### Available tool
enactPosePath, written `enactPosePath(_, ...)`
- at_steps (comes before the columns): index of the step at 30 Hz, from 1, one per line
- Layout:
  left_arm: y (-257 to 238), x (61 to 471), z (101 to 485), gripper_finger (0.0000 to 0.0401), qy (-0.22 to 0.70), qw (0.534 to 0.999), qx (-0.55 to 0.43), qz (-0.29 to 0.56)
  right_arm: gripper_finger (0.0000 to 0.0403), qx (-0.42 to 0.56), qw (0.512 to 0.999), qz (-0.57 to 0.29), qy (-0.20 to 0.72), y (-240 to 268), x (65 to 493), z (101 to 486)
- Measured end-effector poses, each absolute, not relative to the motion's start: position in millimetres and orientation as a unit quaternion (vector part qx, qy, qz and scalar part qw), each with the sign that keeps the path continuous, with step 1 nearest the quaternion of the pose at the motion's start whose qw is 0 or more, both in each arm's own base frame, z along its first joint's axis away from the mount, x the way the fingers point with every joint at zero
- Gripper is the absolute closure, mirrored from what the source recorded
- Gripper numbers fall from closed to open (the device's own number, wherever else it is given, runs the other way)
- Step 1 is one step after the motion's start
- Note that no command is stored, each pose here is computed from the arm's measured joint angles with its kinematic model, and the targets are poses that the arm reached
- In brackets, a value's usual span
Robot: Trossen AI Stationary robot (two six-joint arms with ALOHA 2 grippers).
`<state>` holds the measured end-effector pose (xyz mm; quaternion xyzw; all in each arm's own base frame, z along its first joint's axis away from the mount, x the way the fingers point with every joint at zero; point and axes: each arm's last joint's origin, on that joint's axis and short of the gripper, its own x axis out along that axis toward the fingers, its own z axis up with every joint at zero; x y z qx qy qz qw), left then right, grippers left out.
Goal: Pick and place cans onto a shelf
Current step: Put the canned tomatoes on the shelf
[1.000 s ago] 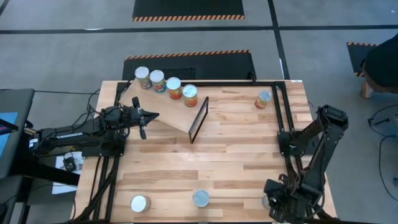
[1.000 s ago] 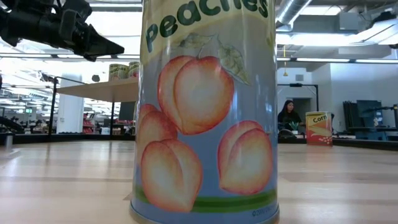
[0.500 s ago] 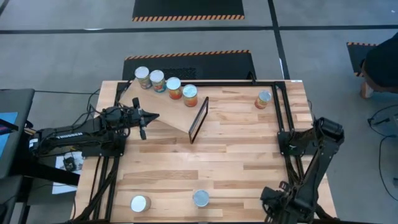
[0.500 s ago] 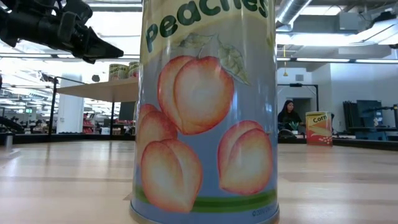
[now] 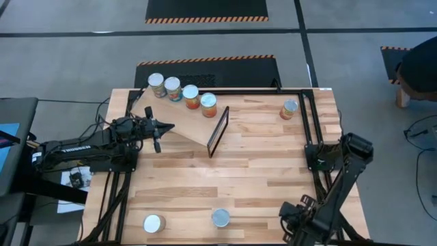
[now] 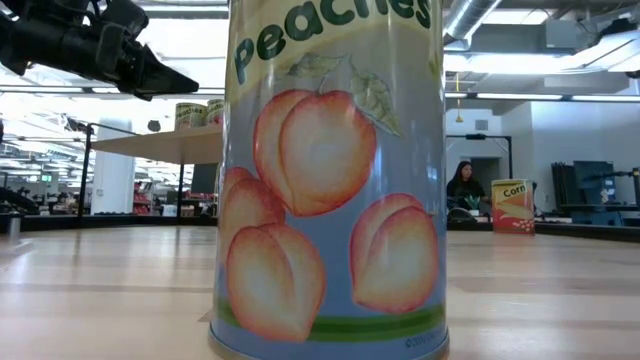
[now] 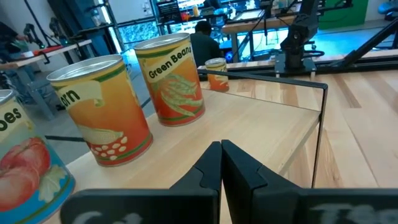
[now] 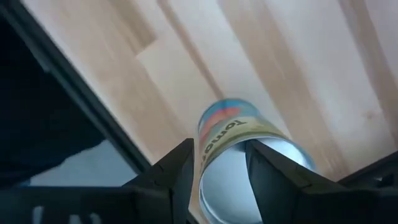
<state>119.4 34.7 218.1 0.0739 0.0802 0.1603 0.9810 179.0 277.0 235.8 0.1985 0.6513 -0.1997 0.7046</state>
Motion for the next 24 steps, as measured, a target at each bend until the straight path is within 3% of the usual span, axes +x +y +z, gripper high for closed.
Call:
enactPosePath(11,34.7,119.2,216.4,0.0401,0.087,0.981,0.065,0.16,0.0289,0.218,0.699,-0.221,0.645,268.5,191.2,235.9)
enactPosePath(24,34.6,118.9,214.6,0.0401,0.095,0.981,0.053,0.16,0.0294,0.212,0.696,-0.23,0.646,265.5,191.7,235.8)
